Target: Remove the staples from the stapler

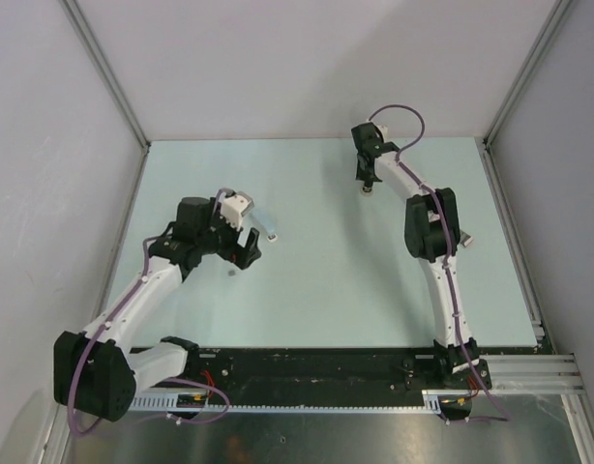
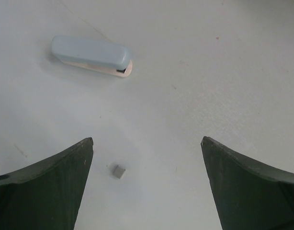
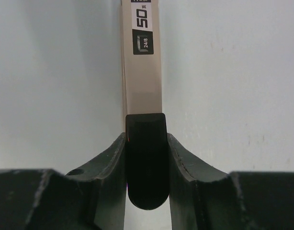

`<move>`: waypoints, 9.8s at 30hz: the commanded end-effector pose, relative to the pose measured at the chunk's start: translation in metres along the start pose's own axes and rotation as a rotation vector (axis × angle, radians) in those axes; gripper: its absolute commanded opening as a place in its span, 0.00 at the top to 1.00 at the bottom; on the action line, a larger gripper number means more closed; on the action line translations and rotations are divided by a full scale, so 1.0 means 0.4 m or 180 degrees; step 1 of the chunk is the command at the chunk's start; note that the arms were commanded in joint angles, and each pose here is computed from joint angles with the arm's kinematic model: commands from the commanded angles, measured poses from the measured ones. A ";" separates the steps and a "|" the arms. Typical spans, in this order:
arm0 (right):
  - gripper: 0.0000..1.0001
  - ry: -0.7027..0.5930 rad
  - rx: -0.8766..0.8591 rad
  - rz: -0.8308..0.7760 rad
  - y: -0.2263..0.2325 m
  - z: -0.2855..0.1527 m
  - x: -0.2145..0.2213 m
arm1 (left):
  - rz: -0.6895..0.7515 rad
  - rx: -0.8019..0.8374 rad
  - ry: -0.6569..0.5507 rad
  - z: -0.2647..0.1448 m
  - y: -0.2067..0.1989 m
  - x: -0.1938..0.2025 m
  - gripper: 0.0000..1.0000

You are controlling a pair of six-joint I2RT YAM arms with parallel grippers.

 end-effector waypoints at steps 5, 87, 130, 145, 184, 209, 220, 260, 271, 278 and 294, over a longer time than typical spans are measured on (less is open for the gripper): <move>1.00 -0.0442 -0.0781 0.0485 0.088 -0.268 -0.010 | 0.0105 0.0347 -0.0175 0.065 -0.088 -0.101 0.01; 1.00 -0.0684 -0.2421 0.0453 0.084 -0.630 0.458 | 0.1928 -0.0100 -0.0477 0.393 -0.122 -0.160 1.00; 1.00 -0.1305 -0.2176 0.0785 0.021 -0.611 0.443 | 0.3107 -0.1552 -0.1128 0.389 -0.107 -0.183 1.00; 1.00 -0.1619 -0.1733 0.1243 -0.083 -0.634 0.232 | 0.0900 0.0973 -0.0520 0.280 -0.274 -0.168 0.40; 0.37 -0.0685 -0.0622 0.0009 0.129 -0.255 0.165 | 0.0024 0.0762 -0.0739 0.076 -0.097 -0.194 0.39; 0.29 -0.0162 0.0829 0.1835 -0.594 -0.213 0.096 | 0.0086 0.0750 -0.0702 0.063 -0.093 -0.192 0.39; 0.34 0.0182 0.1189 0.1796 -0.656 -0.113 0.182 | 0.0079 0.0786 -0.0665 0.065 -0.095 -0.190 0.39; 0.46 0.0934 0.0899 0.1814 -0.610 -0.081 0.365 | 0.0191 0.0730 -0.0671 0.048 -0.094 -0.182 0.39; 0.49 0.1061 0.0774 0.1811 -0.584 -0.152 0.442 | 0.0191 0.0767 -0.0728 0.028 -0.105 -0.182 0.38; 0.50 0.1099 0.0494 0.1799 -0.521 -0.219 0.477 | 0.0197 0.0791 -0.0740 0.024 -0.108 -0.183 0.38; 0.51 0.1259 -0.0190 0.1547 -0.265 -0.409 0.645 | 0.0168 0.0896 -0.0725 0.027 -0.116 -0.184 0.38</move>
Point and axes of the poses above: each gripper's point midway between its finger pads, its own z axis out along the fingers, its own y axis along the line the jaws close on, x = y × z, the point moved 6 cm from there along -z, back along the fingers, and after that the axes turned 3 degrees about -z, right-handed, at the moved point
